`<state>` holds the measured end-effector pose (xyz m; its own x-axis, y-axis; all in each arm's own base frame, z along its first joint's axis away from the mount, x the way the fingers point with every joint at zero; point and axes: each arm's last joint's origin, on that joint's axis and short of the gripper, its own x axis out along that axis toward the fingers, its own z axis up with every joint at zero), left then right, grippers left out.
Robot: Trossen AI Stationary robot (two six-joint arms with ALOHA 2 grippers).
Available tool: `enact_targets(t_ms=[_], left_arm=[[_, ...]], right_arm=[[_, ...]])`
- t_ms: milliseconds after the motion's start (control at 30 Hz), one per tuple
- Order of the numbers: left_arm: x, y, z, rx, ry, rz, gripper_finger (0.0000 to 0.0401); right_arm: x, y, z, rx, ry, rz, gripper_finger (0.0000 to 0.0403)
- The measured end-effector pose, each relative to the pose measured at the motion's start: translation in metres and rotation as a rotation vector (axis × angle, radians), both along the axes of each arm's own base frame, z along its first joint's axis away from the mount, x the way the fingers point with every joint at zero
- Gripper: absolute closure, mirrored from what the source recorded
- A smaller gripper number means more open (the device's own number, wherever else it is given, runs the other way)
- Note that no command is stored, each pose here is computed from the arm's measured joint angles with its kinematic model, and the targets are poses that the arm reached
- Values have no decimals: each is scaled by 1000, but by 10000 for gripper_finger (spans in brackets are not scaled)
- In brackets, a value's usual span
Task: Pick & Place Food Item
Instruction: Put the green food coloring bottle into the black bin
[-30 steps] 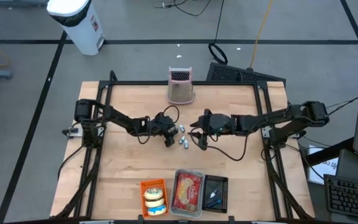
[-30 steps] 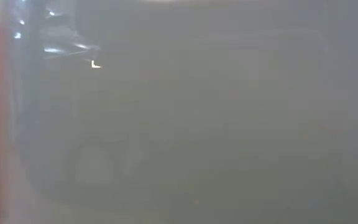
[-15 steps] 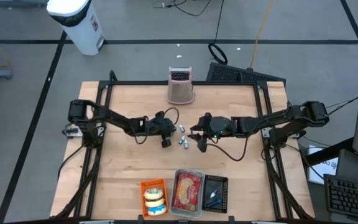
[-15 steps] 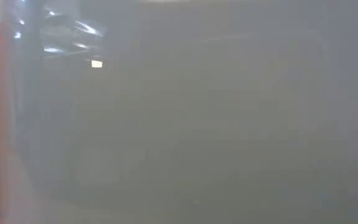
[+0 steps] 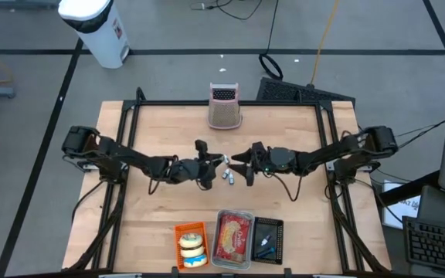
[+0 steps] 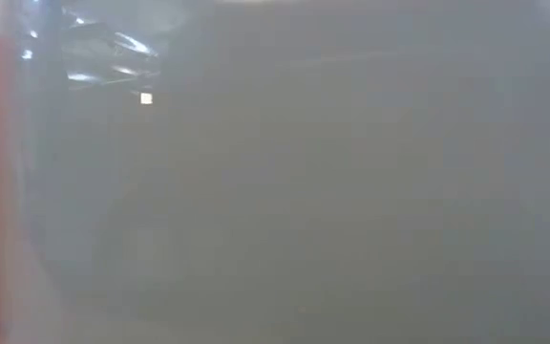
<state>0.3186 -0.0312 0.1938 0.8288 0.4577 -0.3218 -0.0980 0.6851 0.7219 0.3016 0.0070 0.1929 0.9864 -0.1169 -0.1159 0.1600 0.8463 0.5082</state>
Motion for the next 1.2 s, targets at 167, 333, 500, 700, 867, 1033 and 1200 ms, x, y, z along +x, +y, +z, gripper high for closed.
enact_targets(t_ms=[167, 333, 500, 700, 867, 1033, 1200], left_arm=[[7, -12, 16, 41, -33, -44, 321], [10, -18, 24, 73, -41, -62, 316], [11, -20, 26, 72, -48, -67, 329], [10, -19, 25, 59, -48, -60, 318], [10, -19, 25, 63, -46, -60, 323], [10, -21, 25, 68, -44, -60, 319], [9, -26, 26, 41, -65, -59, 273]], right_arm=[[11, -1, -3, 12, -50, -4, 139], [23, -3, -2, 14, -72, 1, 123], [33, -3, 4, 12, -100, 51, 145], [34, -3, 3, 10, -88, 61, 204], [34, -3, 3, 14, -85, 58, 272], [34, -5, 2, 17, -82, 56, 332], [34, -8, 2, 3, -77, 48, 339]])
